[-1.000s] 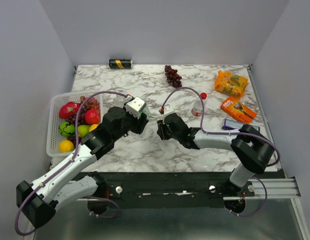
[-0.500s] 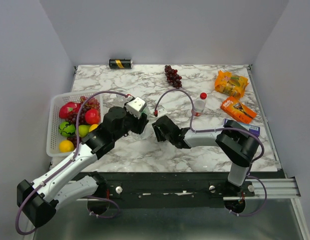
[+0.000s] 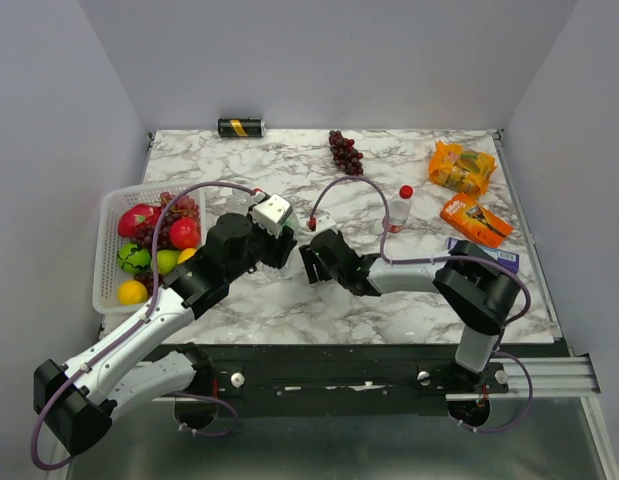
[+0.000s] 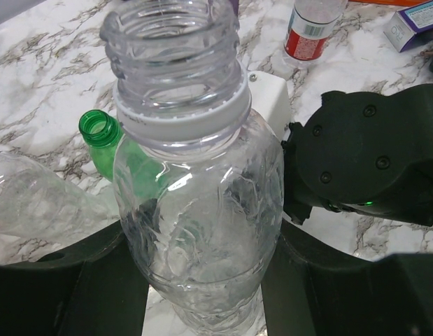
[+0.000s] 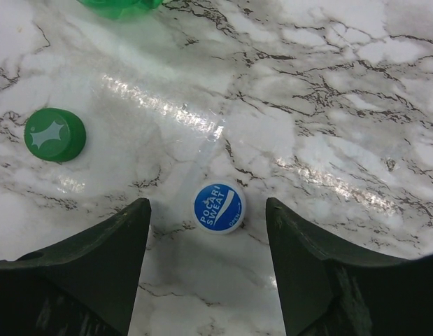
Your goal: Unscrew the bottle caps
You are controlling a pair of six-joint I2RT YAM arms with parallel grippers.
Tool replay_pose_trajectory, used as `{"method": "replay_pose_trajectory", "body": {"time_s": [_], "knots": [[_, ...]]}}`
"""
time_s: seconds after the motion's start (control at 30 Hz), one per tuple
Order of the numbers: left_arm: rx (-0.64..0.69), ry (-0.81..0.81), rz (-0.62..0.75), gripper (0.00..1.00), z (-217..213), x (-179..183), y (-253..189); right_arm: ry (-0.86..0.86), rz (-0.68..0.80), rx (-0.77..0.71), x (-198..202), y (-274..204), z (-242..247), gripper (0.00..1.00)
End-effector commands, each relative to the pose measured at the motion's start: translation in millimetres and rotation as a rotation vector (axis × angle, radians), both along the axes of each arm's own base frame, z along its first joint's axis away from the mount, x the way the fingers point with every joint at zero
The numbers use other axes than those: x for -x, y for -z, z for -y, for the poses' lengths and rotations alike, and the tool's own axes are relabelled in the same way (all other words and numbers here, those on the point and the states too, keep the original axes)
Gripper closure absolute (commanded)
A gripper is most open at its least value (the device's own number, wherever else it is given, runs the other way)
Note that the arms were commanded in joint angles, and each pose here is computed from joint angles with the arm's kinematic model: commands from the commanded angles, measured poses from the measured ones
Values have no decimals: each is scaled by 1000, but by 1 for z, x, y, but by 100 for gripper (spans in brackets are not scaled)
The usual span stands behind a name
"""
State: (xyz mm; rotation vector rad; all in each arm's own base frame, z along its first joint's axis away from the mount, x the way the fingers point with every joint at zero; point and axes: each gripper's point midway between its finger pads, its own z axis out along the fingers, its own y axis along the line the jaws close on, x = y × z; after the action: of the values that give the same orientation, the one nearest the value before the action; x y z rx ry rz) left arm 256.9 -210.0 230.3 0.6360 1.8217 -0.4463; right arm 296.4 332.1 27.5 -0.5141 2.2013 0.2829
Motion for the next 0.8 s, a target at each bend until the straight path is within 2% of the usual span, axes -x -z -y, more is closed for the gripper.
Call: {"method": "replay_pose_trajectory", "body": {"time_s": [0.0, 0.2, 0.3, 0.43, 0.67, 0.77], "knots": [[30, 36, 41, 69, 5, 2, -12, -14, 32, -83, 11, -42, 4, 25], [54, 187, 49, 69, 27, 22, -15, -92, 80, -252, 42, -130, 28, 25], [44, 291, 51, 69, 42, 36, -14, -146, 27, -309, 52, -153, 45, 26], [51, 415, 36, 69, 57, 55, -12, -252, 55, -454, 69, -218, 58, 26], [28, 520, -16, 69, 71, 72, -2, -446, 67, -603, 105, -285, 49, 27], [18, 543, -24, 69, 75, 77, 1, -505, 49, -630, 114, -294, 43, 28]]}}
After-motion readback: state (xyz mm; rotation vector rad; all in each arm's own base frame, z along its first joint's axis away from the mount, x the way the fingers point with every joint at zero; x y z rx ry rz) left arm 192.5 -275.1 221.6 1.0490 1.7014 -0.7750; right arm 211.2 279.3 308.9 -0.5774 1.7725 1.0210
